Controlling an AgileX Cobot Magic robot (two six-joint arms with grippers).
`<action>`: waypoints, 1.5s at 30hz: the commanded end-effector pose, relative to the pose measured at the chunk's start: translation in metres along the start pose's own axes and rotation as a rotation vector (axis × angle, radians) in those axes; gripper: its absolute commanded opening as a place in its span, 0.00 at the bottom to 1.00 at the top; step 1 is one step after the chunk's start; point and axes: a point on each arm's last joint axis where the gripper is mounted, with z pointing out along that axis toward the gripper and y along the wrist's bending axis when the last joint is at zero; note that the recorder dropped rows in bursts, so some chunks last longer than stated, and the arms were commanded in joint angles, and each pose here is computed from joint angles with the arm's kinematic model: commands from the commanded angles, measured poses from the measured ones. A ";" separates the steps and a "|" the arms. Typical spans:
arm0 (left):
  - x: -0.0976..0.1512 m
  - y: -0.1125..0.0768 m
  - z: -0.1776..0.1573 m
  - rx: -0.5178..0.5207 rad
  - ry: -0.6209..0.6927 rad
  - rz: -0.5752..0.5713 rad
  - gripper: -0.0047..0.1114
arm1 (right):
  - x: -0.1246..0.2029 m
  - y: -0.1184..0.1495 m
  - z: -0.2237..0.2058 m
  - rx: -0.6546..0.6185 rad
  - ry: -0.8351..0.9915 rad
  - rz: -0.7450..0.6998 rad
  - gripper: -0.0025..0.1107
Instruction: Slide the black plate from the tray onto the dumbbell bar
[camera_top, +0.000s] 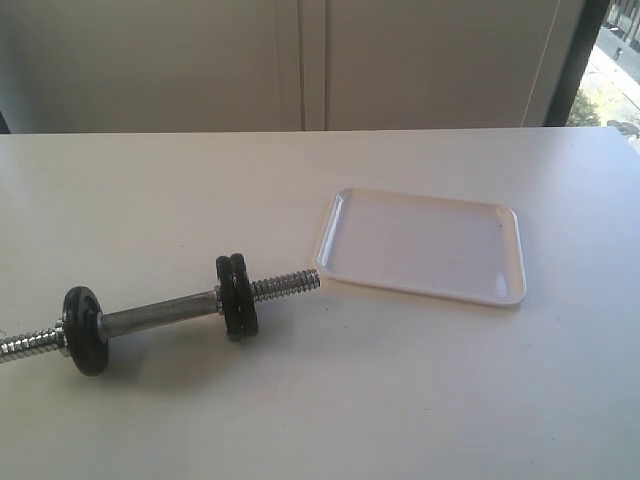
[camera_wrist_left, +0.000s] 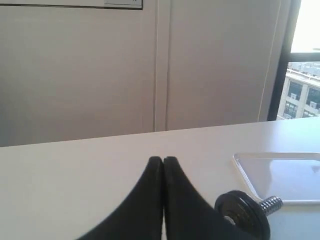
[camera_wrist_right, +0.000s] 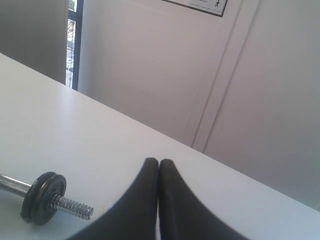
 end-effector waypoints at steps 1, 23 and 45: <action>0.006 -0.004 -0.003 0.041 0.032 -0.032 0.04 | 0.000 0.000 -0.001 0.007 -0.011 0.003 0.02; 0.093 0.014 -0.006 -0.122 0.420 -0.030 0.04 | 0.000 0.000 -0.001 0.007 -0.011 0.002 0.02; 0.091 0.015 -0.005 -0.106 0.395 0.054 0.04 | 0.000 0.000 -0.001 0.007 -0.011 0.002 0.02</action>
